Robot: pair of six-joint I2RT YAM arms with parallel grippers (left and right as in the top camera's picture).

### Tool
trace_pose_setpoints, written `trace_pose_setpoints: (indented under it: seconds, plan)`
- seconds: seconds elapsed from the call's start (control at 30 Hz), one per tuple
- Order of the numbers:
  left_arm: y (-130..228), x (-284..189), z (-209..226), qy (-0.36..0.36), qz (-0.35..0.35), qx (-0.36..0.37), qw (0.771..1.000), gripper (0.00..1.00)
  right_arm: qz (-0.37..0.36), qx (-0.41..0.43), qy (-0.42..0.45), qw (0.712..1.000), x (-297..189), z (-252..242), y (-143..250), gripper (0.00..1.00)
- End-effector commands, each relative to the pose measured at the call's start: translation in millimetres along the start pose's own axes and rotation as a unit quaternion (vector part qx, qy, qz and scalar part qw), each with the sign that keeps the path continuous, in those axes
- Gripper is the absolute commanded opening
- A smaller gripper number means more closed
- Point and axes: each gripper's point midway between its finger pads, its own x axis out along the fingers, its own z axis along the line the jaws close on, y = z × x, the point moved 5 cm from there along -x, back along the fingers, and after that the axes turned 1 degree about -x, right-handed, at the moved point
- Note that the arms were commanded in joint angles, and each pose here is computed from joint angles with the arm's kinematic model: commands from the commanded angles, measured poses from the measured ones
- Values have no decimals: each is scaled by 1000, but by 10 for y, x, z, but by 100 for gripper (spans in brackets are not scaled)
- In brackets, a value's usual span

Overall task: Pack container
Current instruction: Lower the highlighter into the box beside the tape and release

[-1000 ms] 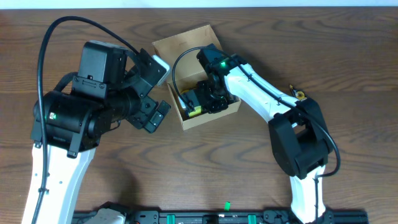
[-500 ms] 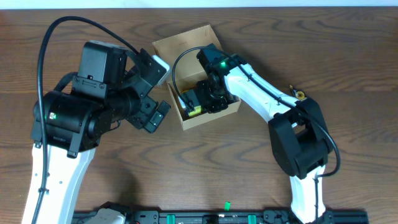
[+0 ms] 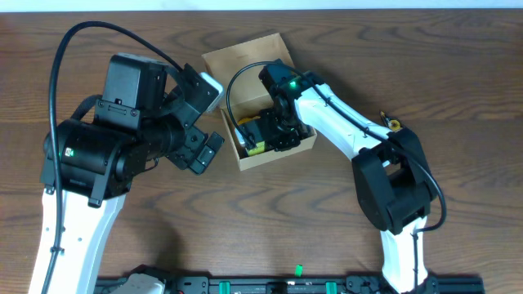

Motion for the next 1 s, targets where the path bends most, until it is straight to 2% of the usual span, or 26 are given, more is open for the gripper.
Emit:
trace_pose_setpoints:
  seconds: [0.0,0.17,0.23,0.27,0.33,0.53,0.97]
  plan:
    - [-23,-39,10,-5,-5,4,1000,95,-12,3,-36,999,213,99,9,1]
    - [-23,-39,10,-5,-5,4,1000,95,-11,4,-36,999,213,100,9,2]
    - [-23,-39,10,-5,-5,4,1000,95,-11,4,-36,999,213,100,9,12]
    - [-23,-39,10,-5,-5,4,1000,95,-11,4,-36,999,213,100,9,21]
    - [-23,-39,10,-5,-5,4,1000,95,-11,4,-36,999,213,100,9,28]
    - [-23,-39,10,-5,-5,4,1000,95,-11,4,-36,999,213,100,9,31]
    - [-23,-39,10,-5,-5,4,1000,95,-12,12,-34,999,204,93,3,30]
